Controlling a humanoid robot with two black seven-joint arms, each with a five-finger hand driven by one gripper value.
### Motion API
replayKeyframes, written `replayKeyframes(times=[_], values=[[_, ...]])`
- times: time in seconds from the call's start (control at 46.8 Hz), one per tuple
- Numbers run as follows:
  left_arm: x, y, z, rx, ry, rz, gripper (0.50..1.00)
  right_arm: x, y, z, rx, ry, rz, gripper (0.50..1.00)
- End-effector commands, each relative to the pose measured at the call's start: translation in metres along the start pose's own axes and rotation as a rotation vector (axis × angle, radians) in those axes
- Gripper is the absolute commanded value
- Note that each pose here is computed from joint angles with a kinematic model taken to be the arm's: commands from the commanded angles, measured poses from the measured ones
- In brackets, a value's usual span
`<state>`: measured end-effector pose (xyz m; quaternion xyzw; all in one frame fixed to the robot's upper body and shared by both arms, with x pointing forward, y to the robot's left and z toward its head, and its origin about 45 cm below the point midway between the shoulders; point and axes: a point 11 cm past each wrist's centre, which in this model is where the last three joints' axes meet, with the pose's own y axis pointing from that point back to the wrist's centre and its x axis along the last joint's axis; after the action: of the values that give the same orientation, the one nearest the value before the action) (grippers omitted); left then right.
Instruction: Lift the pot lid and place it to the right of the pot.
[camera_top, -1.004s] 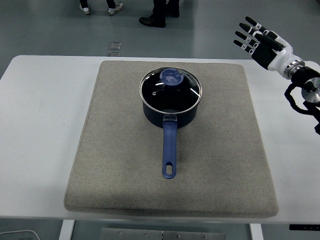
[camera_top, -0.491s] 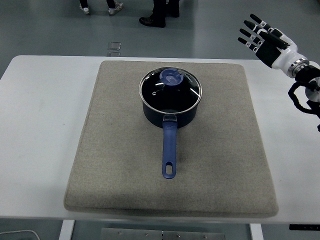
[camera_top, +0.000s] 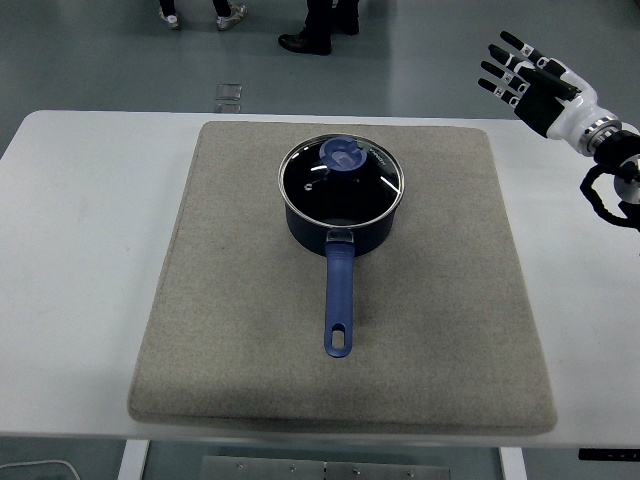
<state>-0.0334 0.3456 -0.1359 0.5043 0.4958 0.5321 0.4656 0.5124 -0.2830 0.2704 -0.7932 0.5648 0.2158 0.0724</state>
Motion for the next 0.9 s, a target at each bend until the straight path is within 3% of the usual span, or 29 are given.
replayKeyframes(times=[0.0,0.171,0.385,0.641,0.876], values=[[0.0,0.0,0.0,0.0,0.0,0.0,1.0,-0.008,-0.004,-0.007,-0.008,0.08,-0.021,0.913],[0.0,0.0,0.0,0.0,0.0,0.0,1.0,-0.028,-0.009,-0.014,-0.033,0.236,-0.075,0.913],[-0.001,0.0,0.0,0.0,0.0,-0.002,1.0,-0.062,-0.015,-0.025,-0.039,0.421,-0.17,0.913],[0.0,0.0,0.0,0.0,0.0,0.0,1.0,-0.098,-0.021,-0.026,-0.073,0.681,-0.273,0.913],[-0.001,0.0,0.0,0.0,0.0,-0.002,1.0,-0.117,-0.025,-0.023,-0.132,0.901,-0.345,0.913]])
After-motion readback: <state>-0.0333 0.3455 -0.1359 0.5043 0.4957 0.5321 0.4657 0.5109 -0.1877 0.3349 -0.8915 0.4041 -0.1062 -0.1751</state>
